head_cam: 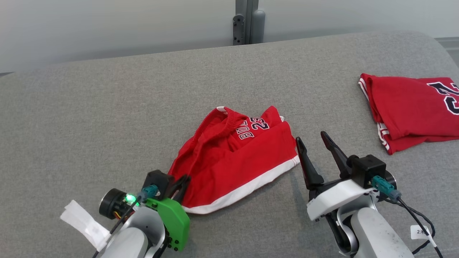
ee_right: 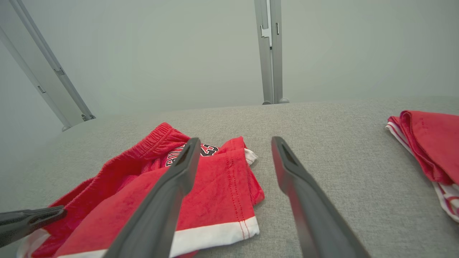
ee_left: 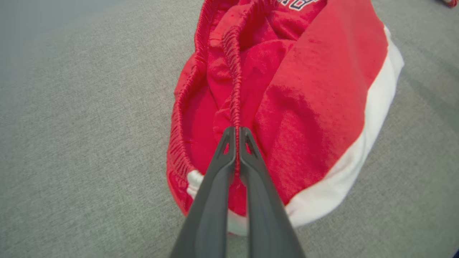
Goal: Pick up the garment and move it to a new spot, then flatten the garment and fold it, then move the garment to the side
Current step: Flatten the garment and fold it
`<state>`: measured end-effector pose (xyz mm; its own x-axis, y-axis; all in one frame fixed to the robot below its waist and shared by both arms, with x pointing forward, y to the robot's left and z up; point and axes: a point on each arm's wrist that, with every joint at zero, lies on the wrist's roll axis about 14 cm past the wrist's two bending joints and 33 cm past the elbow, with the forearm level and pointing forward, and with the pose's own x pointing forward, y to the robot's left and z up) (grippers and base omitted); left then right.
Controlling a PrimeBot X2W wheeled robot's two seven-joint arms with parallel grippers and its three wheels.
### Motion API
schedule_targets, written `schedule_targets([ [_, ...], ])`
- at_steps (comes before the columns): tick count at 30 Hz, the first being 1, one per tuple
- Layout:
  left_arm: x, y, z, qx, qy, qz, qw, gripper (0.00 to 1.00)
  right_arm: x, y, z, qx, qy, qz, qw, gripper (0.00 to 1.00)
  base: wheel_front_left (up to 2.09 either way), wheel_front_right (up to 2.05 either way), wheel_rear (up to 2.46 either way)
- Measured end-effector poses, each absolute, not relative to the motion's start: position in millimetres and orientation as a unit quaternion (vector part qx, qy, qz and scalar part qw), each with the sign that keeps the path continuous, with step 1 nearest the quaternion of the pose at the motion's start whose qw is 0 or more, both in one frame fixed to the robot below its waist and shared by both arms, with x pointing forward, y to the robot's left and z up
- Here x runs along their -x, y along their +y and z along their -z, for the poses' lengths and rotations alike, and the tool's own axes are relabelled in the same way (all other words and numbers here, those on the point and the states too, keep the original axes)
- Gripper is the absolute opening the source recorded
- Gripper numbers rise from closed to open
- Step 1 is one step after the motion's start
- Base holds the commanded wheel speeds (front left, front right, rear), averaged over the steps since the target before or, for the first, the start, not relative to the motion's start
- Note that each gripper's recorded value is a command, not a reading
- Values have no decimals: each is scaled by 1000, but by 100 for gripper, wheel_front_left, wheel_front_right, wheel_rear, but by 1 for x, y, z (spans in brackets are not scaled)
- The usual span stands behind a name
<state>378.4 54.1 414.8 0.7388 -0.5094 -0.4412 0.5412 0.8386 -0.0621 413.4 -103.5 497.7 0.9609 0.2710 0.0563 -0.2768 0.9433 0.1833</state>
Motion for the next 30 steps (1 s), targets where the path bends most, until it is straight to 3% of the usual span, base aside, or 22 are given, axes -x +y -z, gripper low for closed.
schedule_targets([
  [6, -399, 75, -447, 86, 157, 196, 964, 0, -414, -105, -502, -97, -21, -136, 986, 100, 0, 0, 0],
  [10, -400, 107, -445, 156, 149, 123, 969, 0, -412, -108, -500, -98, -20, -131, 986, 100, 0, 0, 0],
  [17, -383, 151, -419, 203, 168, 35, 964, 0, -412, -118, -497, -97, -17, -114, 989, 100, 0, 0, 0],
  [23, -374, 162, -409, 215, 175, 10, 961, 0, -408, -132, -490, -93, -9, -93, 991, 100, 0, 0, 0],
  [24, -374, 162, -411, 216, 170, 8, 961, 14, -407, -134, -489, -92, -7, -90, 992, 100, 0, 0, 0],
  [25, -375, 163, -413, 217, 163, 6, 962, 46, -406, -137, -489, -90, -8, -87, 992, 100, 0, 0, 0],
  [26, -375, 162, -414, 218, 157, 6, 963, 100, -406, -138, -490, -89, -10, -84, 992, 100, 0, 0, 0],
  [30, -377, 160, -422, 222, 134, 9, 966, 100, -402, -140, -495, -88, -18, -83, 993, 100, 0, 0, 0],
])
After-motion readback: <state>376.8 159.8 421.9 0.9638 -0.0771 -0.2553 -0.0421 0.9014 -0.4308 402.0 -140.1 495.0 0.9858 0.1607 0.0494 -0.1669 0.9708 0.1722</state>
